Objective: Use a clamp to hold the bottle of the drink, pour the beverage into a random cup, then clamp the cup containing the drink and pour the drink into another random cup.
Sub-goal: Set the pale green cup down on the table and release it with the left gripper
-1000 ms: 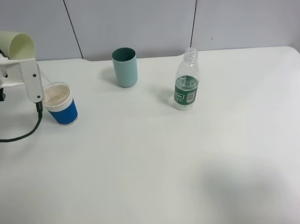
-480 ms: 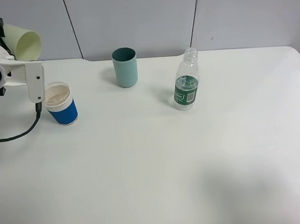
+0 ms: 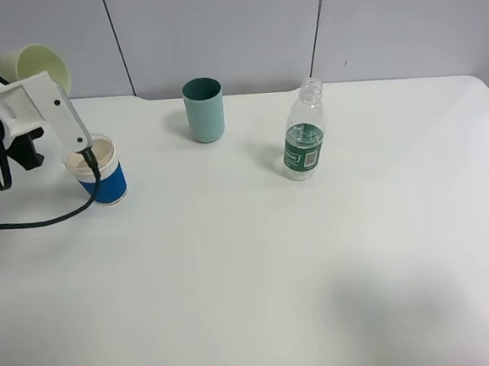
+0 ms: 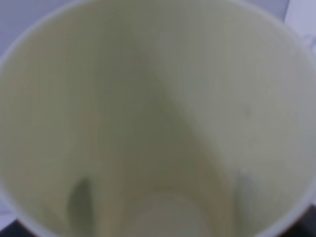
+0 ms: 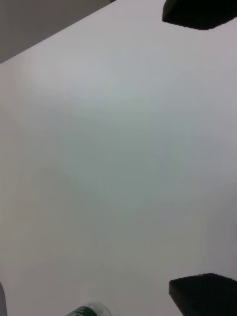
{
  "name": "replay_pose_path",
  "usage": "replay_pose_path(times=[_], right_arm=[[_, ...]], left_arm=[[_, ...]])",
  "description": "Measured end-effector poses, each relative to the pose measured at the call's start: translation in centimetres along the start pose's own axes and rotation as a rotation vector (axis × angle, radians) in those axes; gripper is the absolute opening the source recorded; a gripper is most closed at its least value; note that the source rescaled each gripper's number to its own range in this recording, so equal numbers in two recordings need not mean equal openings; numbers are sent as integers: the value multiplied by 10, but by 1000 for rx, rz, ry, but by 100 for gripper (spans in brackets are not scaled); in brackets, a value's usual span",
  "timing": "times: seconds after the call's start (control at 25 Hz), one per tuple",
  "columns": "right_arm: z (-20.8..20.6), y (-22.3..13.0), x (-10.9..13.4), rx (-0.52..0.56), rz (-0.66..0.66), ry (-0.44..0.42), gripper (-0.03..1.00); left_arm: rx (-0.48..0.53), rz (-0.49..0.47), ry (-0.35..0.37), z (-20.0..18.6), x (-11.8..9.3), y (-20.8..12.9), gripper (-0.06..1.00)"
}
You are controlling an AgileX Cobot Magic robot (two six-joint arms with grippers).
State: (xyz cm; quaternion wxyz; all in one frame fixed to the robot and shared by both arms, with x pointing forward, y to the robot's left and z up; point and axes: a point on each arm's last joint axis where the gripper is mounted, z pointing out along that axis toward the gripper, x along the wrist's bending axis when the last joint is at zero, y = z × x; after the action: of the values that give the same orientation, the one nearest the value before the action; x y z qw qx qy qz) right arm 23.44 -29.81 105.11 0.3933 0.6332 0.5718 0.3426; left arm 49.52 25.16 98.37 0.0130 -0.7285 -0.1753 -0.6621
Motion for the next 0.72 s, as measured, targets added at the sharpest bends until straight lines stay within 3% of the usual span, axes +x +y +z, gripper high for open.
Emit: replay_pose_path(times=[0.28,0.44,0.72], right_arm=[[0,0,0,0,0,0,100],[0,0,0,0,0,0,100],[0,0,0,0,0,0,100]], left_arm=[[-67,-476,-132,-15,12,5,2],[-145,-694,-193,-26,22,10,2],[-322,-883,-317,-49,23,15,2]])
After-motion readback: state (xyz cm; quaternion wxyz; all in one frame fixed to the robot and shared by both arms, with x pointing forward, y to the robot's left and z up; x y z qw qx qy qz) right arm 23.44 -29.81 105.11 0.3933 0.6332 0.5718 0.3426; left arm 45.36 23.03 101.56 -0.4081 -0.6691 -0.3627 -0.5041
